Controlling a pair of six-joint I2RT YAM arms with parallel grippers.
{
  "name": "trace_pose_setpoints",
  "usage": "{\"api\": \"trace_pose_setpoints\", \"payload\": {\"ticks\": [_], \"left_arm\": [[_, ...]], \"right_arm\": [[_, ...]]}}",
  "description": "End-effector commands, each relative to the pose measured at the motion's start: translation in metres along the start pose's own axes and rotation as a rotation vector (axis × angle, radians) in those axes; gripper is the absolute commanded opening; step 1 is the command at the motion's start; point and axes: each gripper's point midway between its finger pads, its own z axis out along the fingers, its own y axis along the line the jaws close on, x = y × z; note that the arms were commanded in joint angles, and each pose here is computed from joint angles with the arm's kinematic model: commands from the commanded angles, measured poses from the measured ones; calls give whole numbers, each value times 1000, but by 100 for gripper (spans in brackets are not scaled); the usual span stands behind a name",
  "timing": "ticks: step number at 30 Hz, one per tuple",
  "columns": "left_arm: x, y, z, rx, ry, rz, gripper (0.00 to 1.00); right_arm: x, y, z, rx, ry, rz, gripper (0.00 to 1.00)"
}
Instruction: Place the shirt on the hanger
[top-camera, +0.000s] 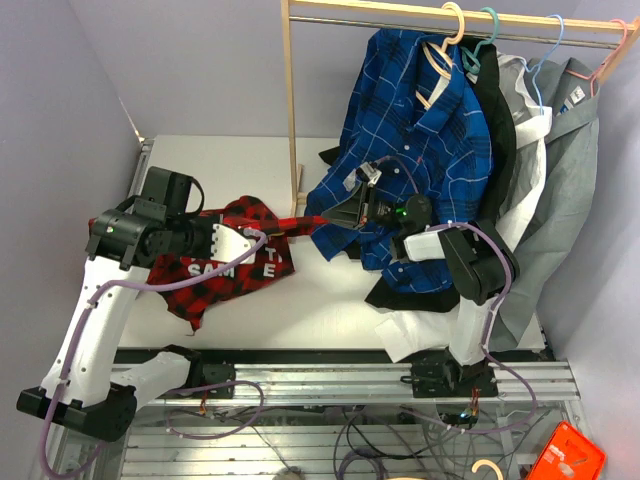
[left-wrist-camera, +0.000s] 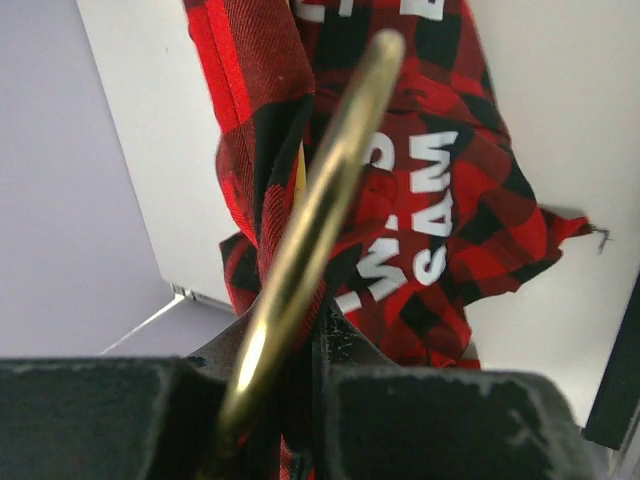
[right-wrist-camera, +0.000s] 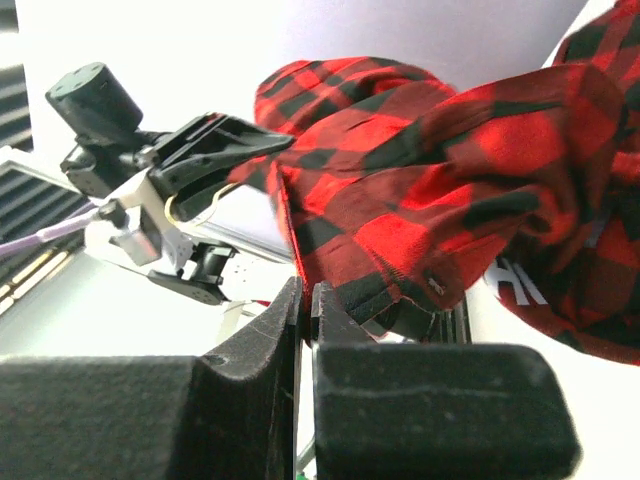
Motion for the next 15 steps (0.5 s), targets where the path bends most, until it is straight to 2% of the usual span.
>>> {"api": "trace_pose_setpoints", "payload": {"ticks": [1,5,9,11,15], "left_arm": [[60,25,-6,-158,331,-60,7],[51,34,-7,-225,273,-65,7],[19,39,-20,-237,114,-90,7],[4,51,-29,-278,43,-144,7],[-8,69,-38,-364,-27,-223,7]], "right_arm": [[-10,54,-4,-87,-12,-298,0],[-6,46,-3,19,6,-326,0],[0,16,-4,158,29,-348,0],[5,12,-4,172,44,-342,0],[18,16,1,156,74,-328,0]]}}
